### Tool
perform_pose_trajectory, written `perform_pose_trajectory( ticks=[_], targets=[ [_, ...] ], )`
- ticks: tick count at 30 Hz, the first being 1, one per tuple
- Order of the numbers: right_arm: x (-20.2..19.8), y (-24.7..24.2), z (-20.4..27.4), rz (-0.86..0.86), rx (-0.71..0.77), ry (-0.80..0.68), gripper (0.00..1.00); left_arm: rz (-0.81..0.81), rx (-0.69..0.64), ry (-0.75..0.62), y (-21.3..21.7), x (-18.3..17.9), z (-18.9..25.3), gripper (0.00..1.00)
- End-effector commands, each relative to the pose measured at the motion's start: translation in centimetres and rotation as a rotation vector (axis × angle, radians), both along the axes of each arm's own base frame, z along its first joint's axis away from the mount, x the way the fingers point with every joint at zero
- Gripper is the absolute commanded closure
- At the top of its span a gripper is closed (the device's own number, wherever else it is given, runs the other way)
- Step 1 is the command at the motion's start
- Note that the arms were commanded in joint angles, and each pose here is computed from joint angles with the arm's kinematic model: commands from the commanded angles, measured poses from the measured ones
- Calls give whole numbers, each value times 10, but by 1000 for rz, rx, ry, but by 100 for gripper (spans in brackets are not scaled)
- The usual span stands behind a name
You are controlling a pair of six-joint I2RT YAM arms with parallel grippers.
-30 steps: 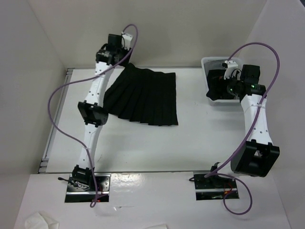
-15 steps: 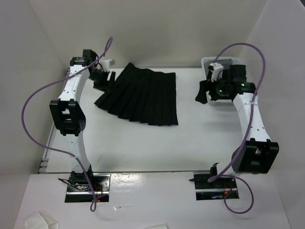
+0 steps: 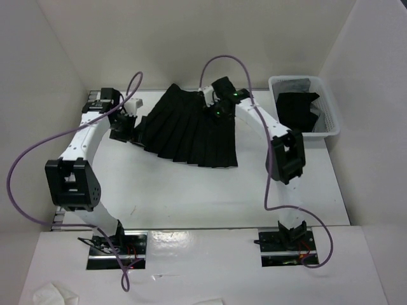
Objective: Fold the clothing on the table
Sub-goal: Flatten the skirt out
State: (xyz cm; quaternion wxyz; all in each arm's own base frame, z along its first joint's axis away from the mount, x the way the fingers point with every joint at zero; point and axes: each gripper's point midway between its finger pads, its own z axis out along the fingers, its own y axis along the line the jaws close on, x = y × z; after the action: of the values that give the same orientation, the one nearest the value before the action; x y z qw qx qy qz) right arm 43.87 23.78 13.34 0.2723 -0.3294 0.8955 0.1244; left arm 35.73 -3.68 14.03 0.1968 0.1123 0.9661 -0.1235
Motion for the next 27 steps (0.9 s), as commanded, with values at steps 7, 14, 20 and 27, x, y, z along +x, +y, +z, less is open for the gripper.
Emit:
perform_pose_trajectory(
  ticks=[7,14,20,27],
  targets=[
    [77,79,30,-164,35,-228,2,189,88,-138,46,-10,37,1],
    [108,85,2,-333,58,-229,2,240,135,-142,62,-27,35,1],
    [119,96,-9,-351,99,-227,2,267,154,-131,71,-33,33,1],
    [126,102,-42,-367,99,-203,2,275,155,-110,75,-32,27,1]
  ],
)
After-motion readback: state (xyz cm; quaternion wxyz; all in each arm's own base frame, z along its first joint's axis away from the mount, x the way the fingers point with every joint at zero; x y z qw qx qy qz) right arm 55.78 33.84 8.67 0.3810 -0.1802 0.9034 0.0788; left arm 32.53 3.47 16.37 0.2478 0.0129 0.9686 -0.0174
